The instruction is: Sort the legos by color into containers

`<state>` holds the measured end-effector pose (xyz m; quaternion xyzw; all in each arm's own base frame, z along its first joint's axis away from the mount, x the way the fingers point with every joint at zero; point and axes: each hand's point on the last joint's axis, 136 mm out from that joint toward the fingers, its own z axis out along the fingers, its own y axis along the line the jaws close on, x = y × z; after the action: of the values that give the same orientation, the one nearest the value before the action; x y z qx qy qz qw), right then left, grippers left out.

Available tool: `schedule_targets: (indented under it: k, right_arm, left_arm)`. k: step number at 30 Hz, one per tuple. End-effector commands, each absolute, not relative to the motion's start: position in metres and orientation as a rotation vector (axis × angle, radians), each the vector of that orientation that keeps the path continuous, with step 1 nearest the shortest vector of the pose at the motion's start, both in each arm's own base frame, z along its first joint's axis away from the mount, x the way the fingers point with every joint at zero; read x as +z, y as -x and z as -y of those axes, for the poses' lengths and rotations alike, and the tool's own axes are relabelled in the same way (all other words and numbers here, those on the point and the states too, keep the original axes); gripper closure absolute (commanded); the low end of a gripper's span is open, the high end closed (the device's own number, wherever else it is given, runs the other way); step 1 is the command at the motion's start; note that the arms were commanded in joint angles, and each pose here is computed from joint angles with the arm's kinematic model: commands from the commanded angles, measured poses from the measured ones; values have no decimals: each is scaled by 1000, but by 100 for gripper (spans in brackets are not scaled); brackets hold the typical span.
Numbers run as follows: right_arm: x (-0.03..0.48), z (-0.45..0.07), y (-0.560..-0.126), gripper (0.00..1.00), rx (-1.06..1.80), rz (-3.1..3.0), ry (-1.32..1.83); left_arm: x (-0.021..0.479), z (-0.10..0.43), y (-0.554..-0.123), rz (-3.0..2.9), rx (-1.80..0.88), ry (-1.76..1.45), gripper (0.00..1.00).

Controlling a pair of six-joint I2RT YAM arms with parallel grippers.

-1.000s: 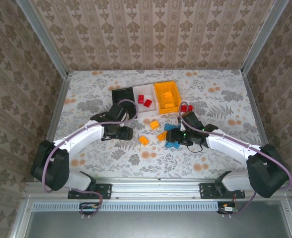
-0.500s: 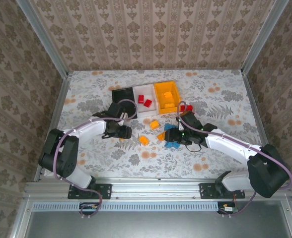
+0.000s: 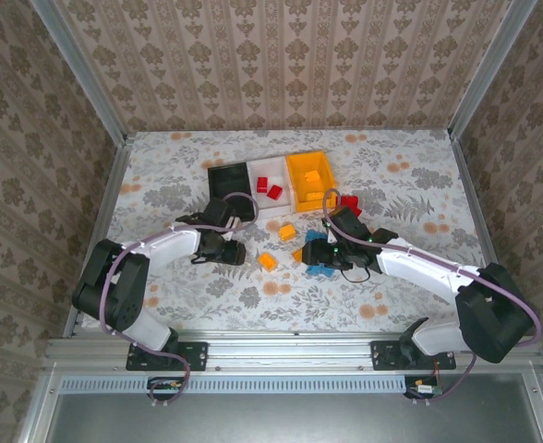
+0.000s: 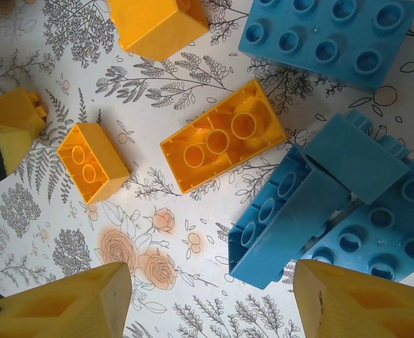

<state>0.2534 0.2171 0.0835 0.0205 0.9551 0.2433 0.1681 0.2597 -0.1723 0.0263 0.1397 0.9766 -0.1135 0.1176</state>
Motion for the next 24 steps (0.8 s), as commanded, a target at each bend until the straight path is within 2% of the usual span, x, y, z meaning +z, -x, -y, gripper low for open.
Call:
schedule_targets:
  k: [1, 7, 10, 14, 18, 21, 24]
  right_arm:
    - [89, -214, -254, 36, 663, -2702, -73]
    - [90, -212, -253, 36, 661, -2700, -76]
    - [89, -212, -253, 35, 662, -2702, -76]
    - [88, -213, -253, 35, 661, -2702, -74]
    - [87, -214, -254, 35, 661, -2704, -78]
    - [87, -215, -255, 35, 664, -2703, -78]
    - [88, -214, -254, 35, 659, -2701, -76]
  left_arm:
    - [21, 172, -258, -2870, -323, -407, 50]
    - [15, 172, -263, -2875, -291, -425, 50]
    - [13, 171, -267, -2878, -262, -434, 44]
    - [11, 173, -270, -2883, -252, -452, 45]
    - [9, 177, -272, -2887, -226, -485, 50]
    - [9, 177, -272, -2893, -213, -498, 62]
    - [9, 177, -270, -2897, -219, -497, 67]
